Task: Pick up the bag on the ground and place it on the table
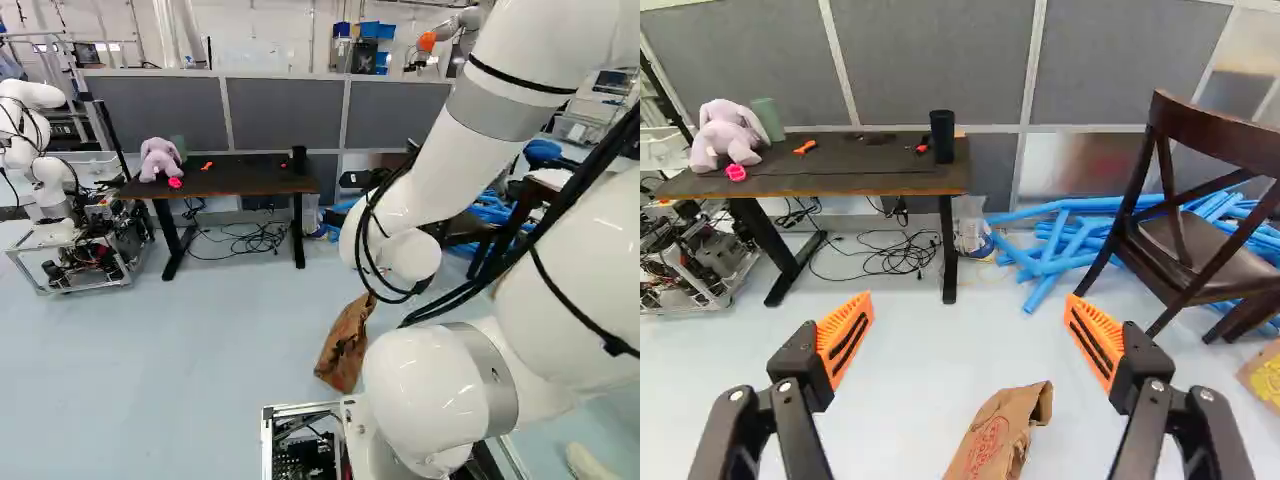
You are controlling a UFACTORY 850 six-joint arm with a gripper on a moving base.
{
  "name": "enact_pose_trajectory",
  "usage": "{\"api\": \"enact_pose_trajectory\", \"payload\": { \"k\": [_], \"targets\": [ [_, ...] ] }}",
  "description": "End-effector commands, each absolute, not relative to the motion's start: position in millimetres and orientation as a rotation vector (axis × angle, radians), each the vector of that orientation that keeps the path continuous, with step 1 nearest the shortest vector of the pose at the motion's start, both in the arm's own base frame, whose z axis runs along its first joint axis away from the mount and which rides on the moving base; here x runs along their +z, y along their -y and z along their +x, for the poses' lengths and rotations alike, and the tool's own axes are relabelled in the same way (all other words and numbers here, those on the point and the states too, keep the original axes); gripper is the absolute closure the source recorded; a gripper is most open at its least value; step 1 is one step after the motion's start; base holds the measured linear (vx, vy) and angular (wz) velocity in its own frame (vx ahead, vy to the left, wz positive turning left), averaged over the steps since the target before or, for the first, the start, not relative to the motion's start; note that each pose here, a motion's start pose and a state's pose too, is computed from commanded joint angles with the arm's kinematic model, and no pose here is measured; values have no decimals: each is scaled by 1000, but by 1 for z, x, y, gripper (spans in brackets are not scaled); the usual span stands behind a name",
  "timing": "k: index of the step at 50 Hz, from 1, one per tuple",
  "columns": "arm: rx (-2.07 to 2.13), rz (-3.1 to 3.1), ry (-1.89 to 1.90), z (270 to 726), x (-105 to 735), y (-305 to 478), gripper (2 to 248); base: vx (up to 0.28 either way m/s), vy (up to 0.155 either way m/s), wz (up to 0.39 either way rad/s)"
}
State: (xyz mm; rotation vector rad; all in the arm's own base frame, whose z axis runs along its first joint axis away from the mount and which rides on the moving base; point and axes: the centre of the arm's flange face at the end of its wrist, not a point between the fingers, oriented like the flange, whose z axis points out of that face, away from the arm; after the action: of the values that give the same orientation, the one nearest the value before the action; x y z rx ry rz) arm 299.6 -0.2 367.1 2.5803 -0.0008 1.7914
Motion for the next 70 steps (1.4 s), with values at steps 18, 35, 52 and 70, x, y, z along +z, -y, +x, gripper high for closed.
{"api": "enact_pose_trajectory", "payload": {
  "k": [18, 35, 52, 70],
  "targets": [
    [1639, 2666, 36, 328, 349, 7, 3, 0, 0, 0],
    [1463, 2746, 110, 348, 327, 17, 3, 0, 0, 0],
    [1292, 2816, 178, 369, 304, 25, 3, 0, 0, 0],
    [1121, 2876, 251, 393, 277, 32, 3, 0, 0, 0]
  ]
}}
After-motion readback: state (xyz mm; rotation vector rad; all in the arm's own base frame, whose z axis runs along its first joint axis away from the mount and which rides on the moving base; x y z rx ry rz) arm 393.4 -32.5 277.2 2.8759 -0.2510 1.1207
